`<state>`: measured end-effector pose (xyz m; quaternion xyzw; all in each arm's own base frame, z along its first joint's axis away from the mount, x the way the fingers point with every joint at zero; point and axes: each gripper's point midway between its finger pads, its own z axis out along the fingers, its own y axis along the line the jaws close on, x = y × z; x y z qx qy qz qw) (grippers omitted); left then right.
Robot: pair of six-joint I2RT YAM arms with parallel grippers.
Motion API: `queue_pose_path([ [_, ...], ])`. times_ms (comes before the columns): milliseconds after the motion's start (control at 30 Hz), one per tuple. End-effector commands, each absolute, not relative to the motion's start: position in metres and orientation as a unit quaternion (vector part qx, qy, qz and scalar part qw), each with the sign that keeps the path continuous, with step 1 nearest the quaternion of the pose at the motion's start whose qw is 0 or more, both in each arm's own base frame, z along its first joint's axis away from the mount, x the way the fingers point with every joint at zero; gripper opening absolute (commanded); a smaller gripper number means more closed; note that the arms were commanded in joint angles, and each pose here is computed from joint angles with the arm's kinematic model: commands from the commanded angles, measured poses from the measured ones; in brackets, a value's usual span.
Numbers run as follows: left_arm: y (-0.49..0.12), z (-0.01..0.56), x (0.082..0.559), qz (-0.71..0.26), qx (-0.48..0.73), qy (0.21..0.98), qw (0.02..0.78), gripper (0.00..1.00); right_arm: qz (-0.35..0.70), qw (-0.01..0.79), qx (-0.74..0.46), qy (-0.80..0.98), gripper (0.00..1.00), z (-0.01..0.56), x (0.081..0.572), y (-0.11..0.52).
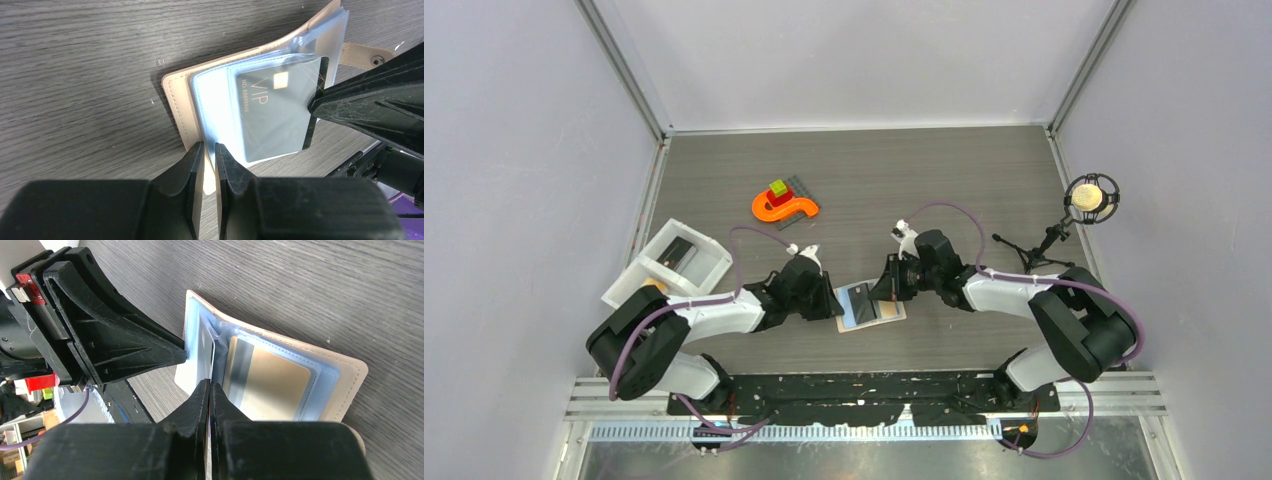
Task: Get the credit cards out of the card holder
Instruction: Remove the credit card from the card holder.
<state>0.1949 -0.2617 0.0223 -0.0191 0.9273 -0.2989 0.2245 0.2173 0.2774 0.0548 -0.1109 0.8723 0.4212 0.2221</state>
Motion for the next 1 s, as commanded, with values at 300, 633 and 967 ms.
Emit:
queue_pose_path([
  [300,-0.225,-0.018,0.177,-0.214,-0.019,0.957,0.195,0.17,0.444,0.233,-0.103,0.859,0.05,0.065,0.224,0.281],
  [633,-0.229,-0.018,0.178,-0.216,-0.015,0.958,0.190,0.17,0.424,0.226,-0.110,0.870,0.31,0.057,0.226,0.277],
  [967,-0.230,-0.017,0.178,-0.219,-0.014,0.957,0.189,0.17,0.419,0.208,-0.104,0.878,0.30,0.039,0.227,0.282],
])
